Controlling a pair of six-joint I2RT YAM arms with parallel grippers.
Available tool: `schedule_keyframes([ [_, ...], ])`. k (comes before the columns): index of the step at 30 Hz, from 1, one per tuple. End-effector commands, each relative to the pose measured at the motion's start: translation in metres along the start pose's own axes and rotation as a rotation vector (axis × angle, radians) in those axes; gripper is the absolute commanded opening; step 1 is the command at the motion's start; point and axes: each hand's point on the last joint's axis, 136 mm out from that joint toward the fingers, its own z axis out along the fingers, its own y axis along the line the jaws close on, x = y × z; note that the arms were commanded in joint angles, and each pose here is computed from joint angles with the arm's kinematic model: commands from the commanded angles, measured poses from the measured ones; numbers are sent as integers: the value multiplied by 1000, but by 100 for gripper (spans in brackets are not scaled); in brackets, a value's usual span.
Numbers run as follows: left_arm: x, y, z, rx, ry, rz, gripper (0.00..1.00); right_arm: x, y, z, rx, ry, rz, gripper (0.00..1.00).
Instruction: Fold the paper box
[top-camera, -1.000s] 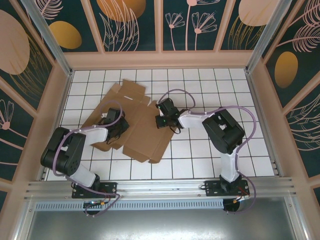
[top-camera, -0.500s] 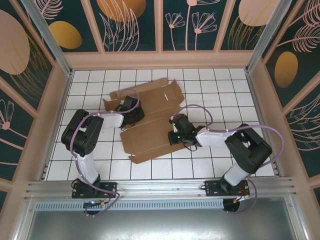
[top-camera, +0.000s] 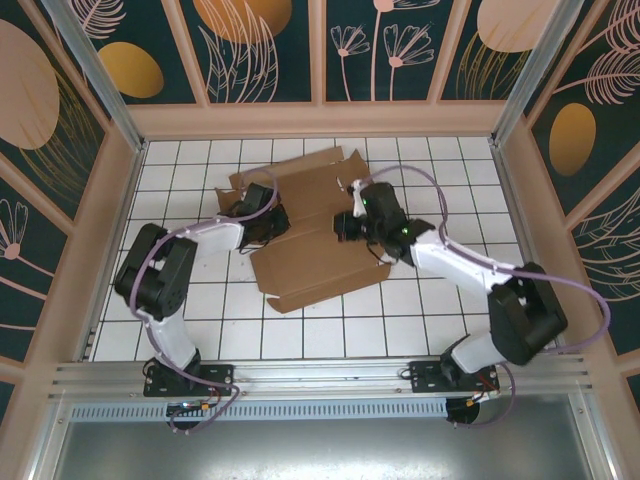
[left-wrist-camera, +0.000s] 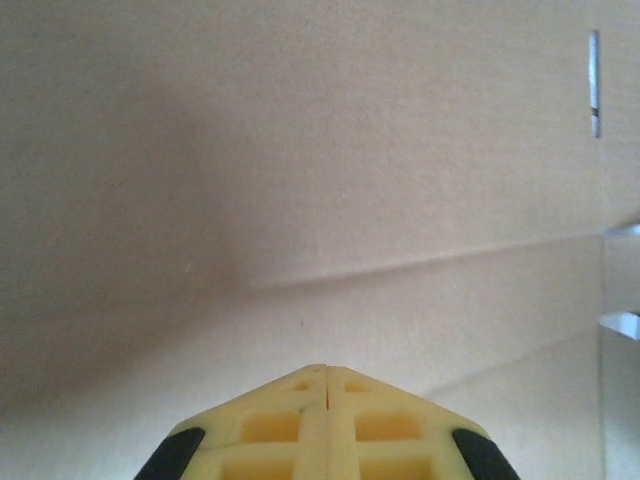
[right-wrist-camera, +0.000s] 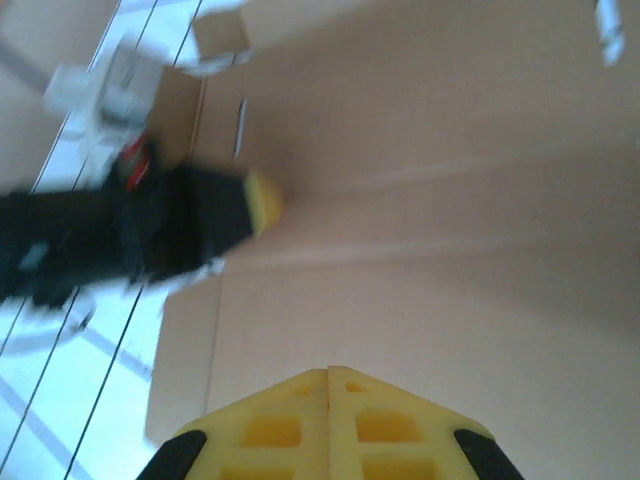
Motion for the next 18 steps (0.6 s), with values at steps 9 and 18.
schedule_keyframes([
  [9,88,26,18,-142,172,81,0,11,-73,114,229,198,-45,1],
  [18,91,66,36,-265,214,82,0,55,-134,121,433,317,-79,0],
])
